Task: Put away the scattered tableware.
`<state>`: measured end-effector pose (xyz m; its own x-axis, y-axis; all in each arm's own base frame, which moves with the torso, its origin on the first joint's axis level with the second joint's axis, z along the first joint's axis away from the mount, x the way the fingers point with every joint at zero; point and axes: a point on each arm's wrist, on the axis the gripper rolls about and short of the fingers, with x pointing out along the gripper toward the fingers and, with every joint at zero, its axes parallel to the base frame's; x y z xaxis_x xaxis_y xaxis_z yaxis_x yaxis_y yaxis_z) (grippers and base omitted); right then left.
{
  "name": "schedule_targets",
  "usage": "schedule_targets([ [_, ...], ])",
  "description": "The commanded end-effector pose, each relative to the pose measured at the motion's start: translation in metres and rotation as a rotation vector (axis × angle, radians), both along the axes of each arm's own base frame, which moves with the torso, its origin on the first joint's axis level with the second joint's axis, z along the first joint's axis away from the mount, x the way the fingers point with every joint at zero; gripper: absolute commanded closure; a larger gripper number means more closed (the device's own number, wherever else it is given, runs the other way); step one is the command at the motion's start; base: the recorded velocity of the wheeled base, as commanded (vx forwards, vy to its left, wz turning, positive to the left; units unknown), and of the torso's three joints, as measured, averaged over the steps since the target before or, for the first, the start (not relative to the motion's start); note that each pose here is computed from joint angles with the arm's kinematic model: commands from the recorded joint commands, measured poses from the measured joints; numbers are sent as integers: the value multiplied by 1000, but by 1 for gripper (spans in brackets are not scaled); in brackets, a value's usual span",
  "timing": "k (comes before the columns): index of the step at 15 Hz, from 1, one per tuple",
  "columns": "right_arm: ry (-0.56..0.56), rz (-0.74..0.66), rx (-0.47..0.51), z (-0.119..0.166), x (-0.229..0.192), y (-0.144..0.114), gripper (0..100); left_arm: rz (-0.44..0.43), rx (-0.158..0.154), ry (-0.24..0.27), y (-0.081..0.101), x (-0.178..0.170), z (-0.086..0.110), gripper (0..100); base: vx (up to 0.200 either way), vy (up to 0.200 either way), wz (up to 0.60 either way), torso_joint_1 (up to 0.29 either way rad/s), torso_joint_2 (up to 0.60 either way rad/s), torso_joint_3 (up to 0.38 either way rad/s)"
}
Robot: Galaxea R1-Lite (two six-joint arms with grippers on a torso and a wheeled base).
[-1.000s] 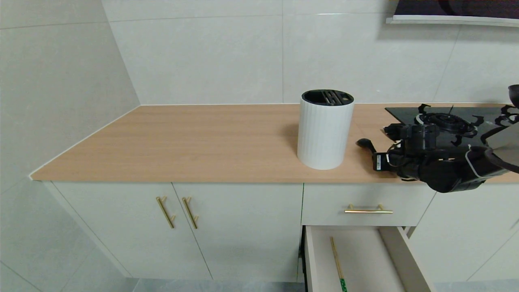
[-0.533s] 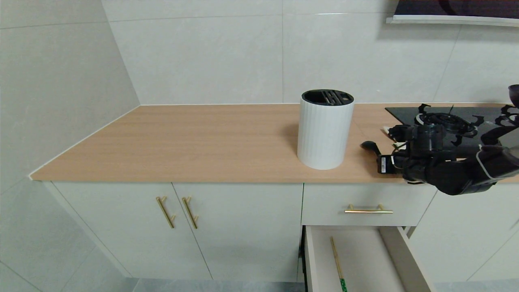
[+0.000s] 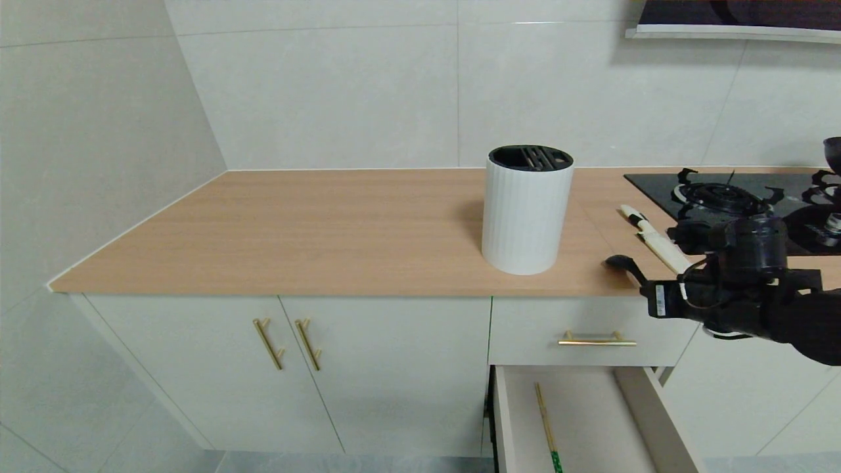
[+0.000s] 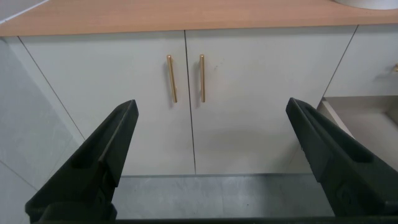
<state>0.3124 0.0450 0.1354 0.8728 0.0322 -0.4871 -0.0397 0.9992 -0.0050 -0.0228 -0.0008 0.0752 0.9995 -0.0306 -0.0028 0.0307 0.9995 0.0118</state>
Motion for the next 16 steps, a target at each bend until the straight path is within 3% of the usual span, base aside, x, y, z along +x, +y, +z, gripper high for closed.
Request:
schedule_targets([
  [1, -37, 19, 33, 23, -42, 0, 100, 0, 0, 2, 0, 0, 0, 0, 0, 0, 0, 0, 0, 0],
  [4, -60, 112, 67, 33, -89, 2, 100, 0, 0, 0, 0, 0, 0, 0, 0, 0, 0, 0, 0, 0],
  [7, -25, 122, 61, 22, -106, 1, 100, 0, 0, 0, 0, 0, 0, 0, 0, 0, 0, 0, 0, 0],
  [16, 87, 130, 39, -5, -112, 1, 100, 0, 0, 2, 0, 0, 0, 0, 0, 0, 0, 0, 0, 0],
])
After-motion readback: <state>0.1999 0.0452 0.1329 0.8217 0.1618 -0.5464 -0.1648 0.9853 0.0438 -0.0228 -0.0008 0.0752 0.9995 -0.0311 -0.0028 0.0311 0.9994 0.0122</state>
